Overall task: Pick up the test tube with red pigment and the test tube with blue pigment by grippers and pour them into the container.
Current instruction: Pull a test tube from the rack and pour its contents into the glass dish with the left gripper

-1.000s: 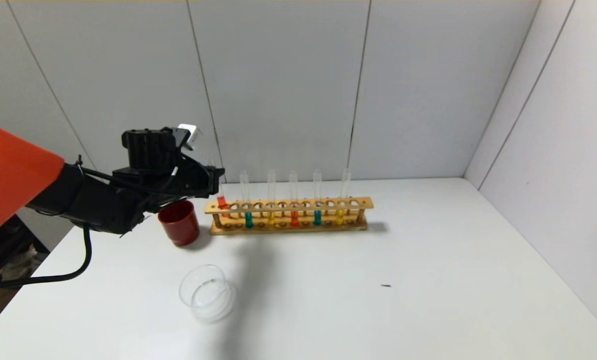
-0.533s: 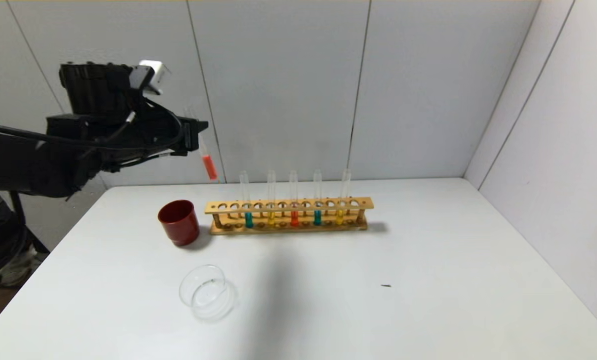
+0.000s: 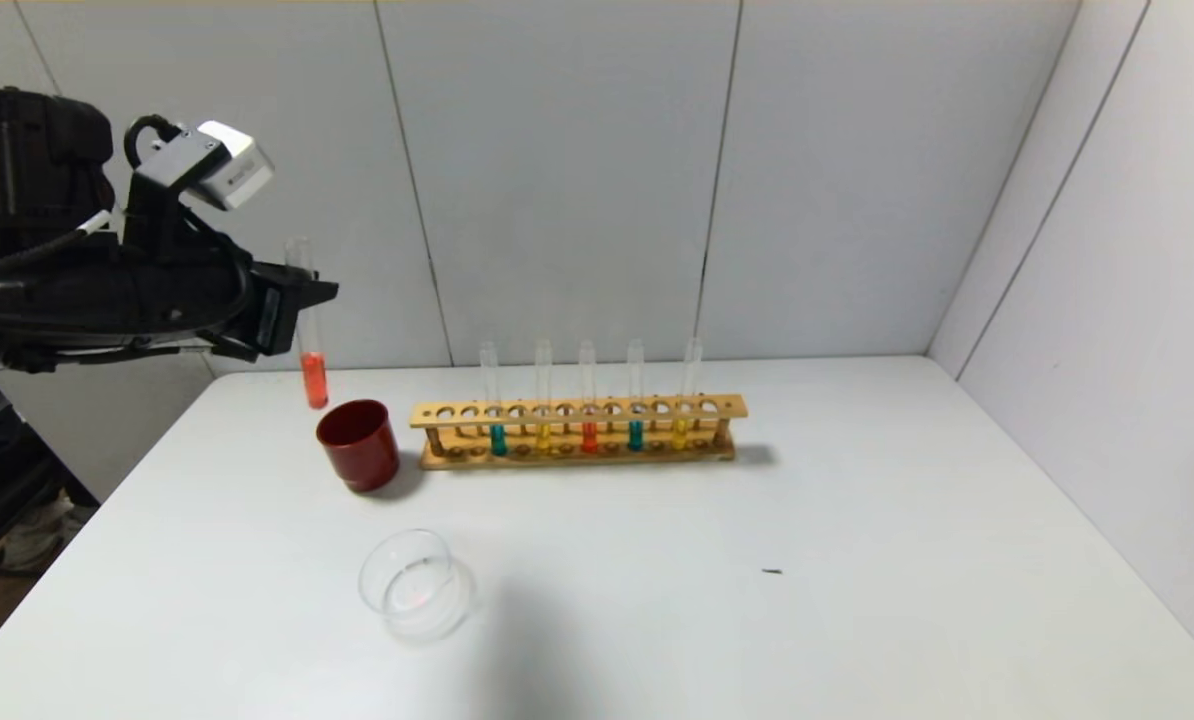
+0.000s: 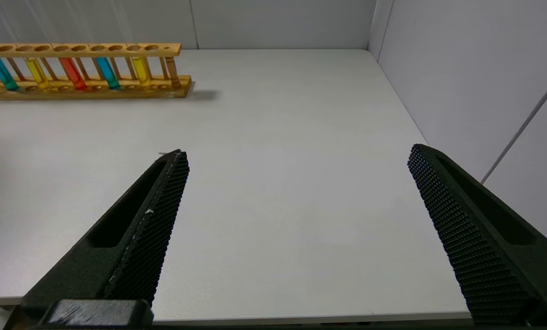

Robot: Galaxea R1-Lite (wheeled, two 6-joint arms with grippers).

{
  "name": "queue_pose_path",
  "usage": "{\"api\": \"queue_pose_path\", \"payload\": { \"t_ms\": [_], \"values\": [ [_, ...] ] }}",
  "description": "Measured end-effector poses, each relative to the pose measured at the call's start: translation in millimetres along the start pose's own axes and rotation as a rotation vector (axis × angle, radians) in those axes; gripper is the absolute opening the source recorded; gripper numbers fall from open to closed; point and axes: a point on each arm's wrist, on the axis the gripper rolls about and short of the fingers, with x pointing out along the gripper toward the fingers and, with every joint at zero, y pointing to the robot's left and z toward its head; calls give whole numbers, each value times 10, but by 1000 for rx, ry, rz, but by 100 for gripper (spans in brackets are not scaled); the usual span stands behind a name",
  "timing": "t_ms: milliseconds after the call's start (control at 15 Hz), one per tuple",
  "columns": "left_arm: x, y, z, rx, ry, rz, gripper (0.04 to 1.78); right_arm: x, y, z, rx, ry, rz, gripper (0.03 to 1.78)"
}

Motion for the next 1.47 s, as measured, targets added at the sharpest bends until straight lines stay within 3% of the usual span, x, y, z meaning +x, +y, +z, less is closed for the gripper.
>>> {"api": "queue_pose_path", "payload": {
  "t_ms": [133,400,600,867,1267,1467],
  "values": [
    [-57,-47,-71,71,-11,-80,32,0,0,0,0,0,0,175],
    [-70,-137,-267,387,15,-165,32,0,0,0,0,0,0,175],
    [-41,-207,-469,468,63,-206,32,0,0,0,0,0,0,175],
    [3,-315,-519,561,62,-252,32,0,0,0,0,0,0,175],
    [105,-291,-726,887,6,-156,32,0,0,0,0,0,0,175],
    [122,-327,-824,971,-24,-133,32,0,0,0,0,0,0,175]
  ]
}}
